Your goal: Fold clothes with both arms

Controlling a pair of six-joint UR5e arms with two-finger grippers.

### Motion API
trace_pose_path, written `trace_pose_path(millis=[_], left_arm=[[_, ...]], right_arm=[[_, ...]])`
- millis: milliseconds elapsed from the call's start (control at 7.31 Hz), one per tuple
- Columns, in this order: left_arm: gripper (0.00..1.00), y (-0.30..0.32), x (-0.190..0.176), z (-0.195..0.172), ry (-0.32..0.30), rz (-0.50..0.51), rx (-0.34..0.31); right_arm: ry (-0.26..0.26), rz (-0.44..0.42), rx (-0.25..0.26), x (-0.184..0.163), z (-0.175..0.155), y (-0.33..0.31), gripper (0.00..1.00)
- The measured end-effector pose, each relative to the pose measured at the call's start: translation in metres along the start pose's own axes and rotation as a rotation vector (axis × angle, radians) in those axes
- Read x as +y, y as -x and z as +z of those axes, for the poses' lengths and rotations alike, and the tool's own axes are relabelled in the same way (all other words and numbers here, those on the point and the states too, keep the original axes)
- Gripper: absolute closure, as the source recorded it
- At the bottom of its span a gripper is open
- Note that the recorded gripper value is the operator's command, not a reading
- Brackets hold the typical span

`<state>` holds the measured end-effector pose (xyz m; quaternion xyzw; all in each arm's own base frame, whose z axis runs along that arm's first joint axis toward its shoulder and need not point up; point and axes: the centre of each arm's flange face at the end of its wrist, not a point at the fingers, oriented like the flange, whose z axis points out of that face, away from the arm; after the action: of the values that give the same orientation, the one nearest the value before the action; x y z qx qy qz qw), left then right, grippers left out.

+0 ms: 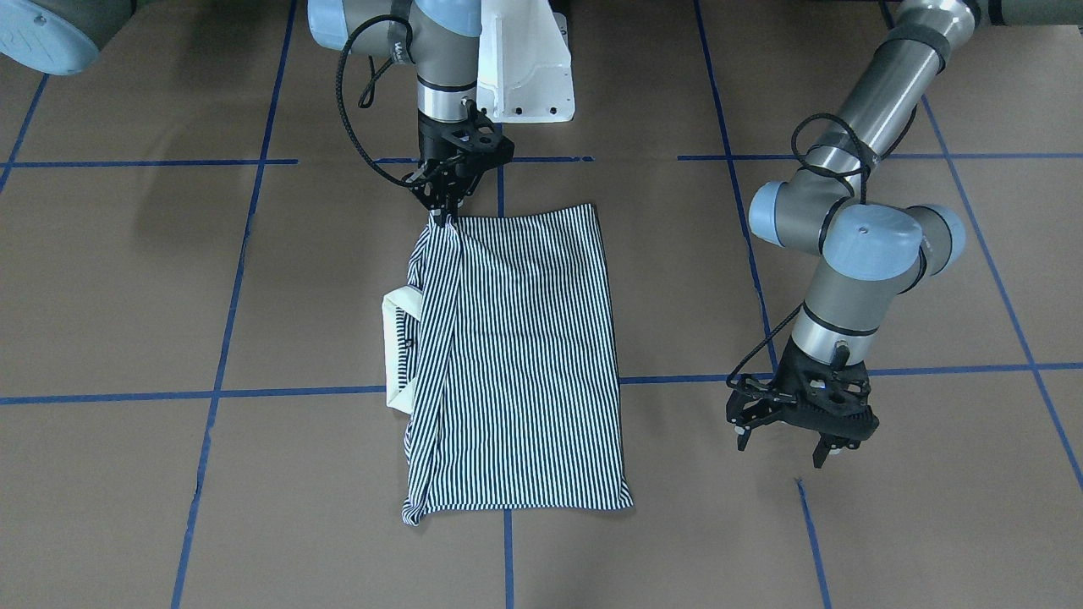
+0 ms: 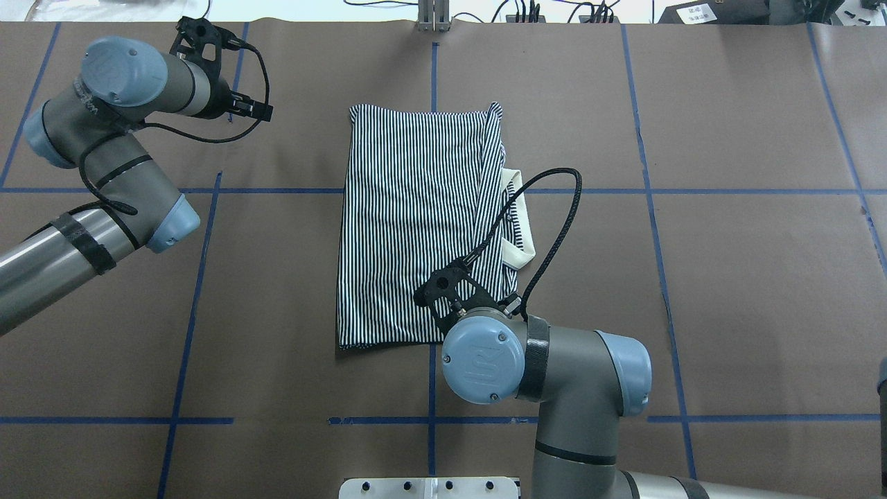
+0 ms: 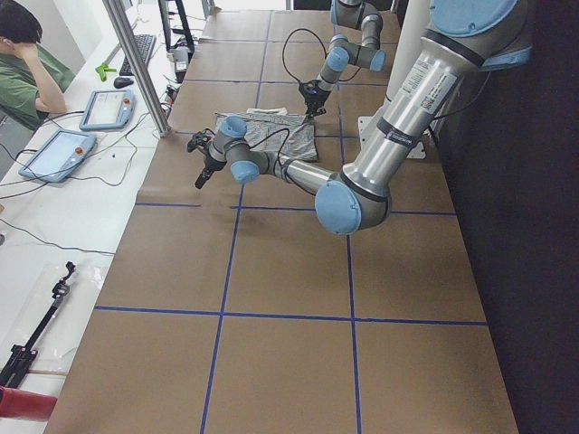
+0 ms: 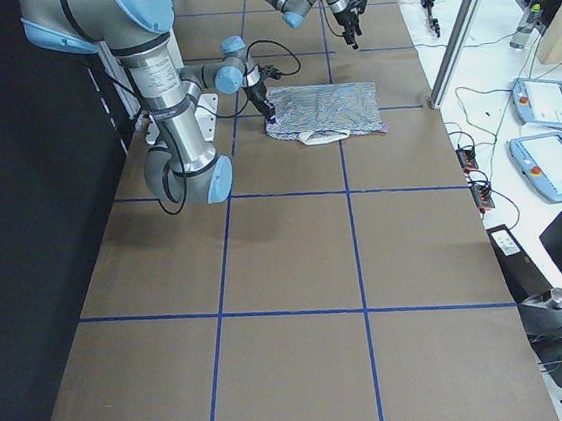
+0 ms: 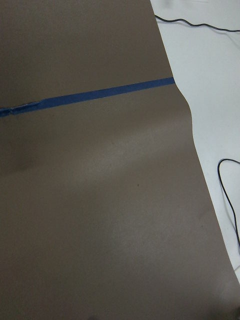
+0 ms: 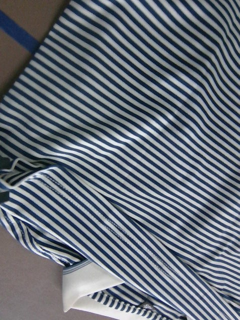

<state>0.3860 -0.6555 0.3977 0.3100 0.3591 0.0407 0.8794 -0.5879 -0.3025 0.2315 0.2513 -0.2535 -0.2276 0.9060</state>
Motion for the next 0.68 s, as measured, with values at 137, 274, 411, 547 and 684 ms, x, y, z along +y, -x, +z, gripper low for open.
trace_pose_path(millis=[137,274,411,547,684], left_arm=[[0.0,-0.0005,0.0001,0.0,0.0,-0.001,0.001],[0.0,-0.0011,0.0004,0.0002,0.001,-0.001,0.001],[0.0,-0.0013,0.0008,0.0004,0.001,-0.001,0.001],[0.0,-0.0013,0.0011,0.0006,0.002,-0.001,0.001],[0.0,-0.0015,0.0011,0.0007,0.002,-0.001,0.001]], right_arm=[[-0.002,0.003,-0.001,-0.0009,-0.0003,-0.0008,0.65],[-0.004,0.004,-0.001,-0.0015,-0.0007,-0.0009,0.66],[-0.004,0.005,-0.002,-0.0018,-0.0009,-0.001,0.7],[-0.005,0.005,-0.002,-0.0021,-0.0011,-0.0008,0.71],[-0.007,0.006,-0.004,-0.0025,-0.0018,-0.0007,0.73]])
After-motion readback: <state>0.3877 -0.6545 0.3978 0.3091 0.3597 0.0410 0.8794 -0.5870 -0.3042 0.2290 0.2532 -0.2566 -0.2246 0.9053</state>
